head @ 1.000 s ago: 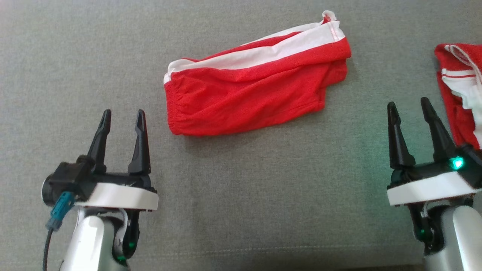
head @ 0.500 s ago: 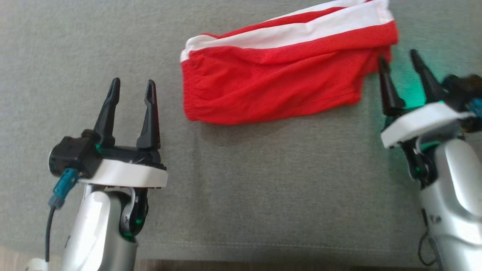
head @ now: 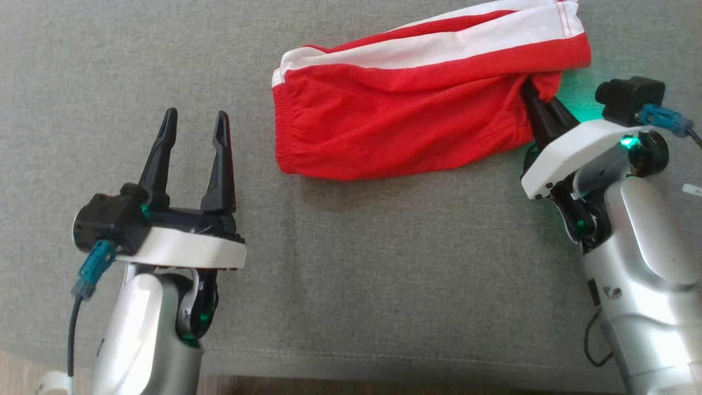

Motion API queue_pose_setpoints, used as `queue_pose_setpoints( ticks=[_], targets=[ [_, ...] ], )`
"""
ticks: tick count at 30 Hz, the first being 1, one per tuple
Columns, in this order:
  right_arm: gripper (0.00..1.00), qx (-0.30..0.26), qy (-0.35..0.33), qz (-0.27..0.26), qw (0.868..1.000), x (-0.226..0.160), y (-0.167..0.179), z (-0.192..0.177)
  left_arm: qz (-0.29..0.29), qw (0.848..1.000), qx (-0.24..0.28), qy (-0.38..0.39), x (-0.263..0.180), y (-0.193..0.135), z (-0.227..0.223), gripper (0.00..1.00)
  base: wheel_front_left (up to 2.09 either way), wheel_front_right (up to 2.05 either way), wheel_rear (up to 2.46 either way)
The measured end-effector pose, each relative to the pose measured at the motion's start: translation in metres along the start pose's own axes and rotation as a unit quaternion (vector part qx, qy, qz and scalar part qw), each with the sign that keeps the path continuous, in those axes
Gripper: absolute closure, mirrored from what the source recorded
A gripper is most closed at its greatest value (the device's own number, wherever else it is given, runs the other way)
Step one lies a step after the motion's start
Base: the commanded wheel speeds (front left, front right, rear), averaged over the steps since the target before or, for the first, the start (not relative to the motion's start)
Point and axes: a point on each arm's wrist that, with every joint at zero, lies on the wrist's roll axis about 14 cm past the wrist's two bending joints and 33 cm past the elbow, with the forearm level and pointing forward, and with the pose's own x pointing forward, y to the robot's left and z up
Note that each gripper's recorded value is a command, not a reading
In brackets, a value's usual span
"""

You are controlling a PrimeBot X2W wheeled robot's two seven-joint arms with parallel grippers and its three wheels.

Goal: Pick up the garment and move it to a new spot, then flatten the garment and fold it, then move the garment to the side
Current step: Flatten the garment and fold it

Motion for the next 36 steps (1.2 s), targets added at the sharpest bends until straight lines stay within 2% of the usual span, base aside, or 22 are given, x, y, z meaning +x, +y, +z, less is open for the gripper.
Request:
queue_pose_setpoints(
  ticks=[4, 10, 17, 25, 30, 36],
  targets=[
    [1.00, 0.011, -0.022, -0.009, 1.000, -0.010, -0.004, 0.006, -0.002, 1.000, -0.002, -0.006, 0.000, -0.003, 0.004, 0.00, 0.00, 0.00, 0.00],
    [1.00, 0.031, -0.027, -0.044, 0.998, -0.049, -0.022, -0.019, -0.011, 1.000, -0.005, -0.013, 0.001, -0.009, 0.009, 0.00, 0.00, 0.00, 0.00],
    [1.00, 0.036, -0.034, -0.093, 0.994, -0.087, -0.051, -0.029, -0.023, 0.999, -0.005, -0.022, 0.002, -0.018, 0.016, 0.00, 0.00, 0.00, 0.00],
    [1.00, 0.019, -0.052, -0.094, 0.994, -0.095, -0.051, -0.015, -0.026, 0.999, -0.006, -0.020, -0.005, -0.020, 0.017, 0.00, 0.00, 0.00, 0.00],
    [1.00, -0.042, -0.085, -0.059, 0.994, -0.094, -0.025, 0.018, -0.024, 0.999, -0.004, -0.026, -0.010, -0.020, 0.023, 0.00, 0.00, 0.00, 0.00],
    [1.00, -0.120, -0.089, 0.037, 0.988, -0.083, 0.048, 0.041, -0.020, 0.999, -0.003, -0.028, -0.019, -0.019, 0.027, 0.00, 0.00, 0.00, 0.00]
  ],
)
